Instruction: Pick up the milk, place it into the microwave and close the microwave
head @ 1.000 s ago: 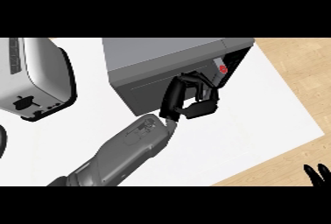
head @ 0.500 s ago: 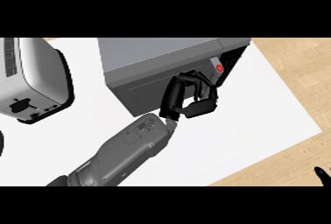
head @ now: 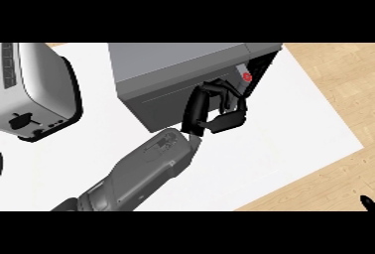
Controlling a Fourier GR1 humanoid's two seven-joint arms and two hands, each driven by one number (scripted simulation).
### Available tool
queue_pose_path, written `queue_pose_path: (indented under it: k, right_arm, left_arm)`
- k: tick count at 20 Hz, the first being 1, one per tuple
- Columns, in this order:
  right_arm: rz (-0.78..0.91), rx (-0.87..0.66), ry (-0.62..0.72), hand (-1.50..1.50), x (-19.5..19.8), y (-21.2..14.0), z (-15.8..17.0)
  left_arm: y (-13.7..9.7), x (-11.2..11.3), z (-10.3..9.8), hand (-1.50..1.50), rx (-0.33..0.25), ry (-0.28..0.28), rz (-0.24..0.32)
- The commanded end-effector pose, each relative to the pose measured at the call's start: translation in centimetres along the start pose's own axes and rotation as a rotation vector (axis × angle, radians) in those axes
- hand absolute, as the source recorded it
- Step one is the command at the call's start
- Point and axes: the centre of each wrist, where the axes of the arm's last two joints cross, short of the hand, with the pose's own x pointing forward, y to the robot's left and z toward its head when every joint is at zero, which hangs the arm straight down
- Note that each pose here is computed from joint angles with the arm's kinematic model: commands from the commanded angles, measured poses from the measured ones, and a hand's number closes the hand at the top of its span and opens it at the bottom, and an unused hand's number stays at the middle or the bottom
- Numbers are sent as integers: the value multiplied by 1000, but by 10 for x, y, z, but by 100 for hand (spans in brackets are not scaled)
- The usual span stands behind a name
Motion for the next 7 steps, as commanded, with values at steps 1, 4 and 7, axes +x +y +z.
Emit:
queue_pose_path:
  k: [1, 4, 7]
  right_arm:
    - [-12, 18, -6, -150, 5, 0, -1]
    - [-23, 32, 5, -150, 8, 2, 1]
    - [-18, 41, 2, -150, 12, 0, -1]
  left_arm:
    - [4, 7, -22, 150, 3, 6, -16]
    - [5, 4, -21, 150, 5, 11, -19]
    - [2, 9, -24, 150, 8, -2, -10]
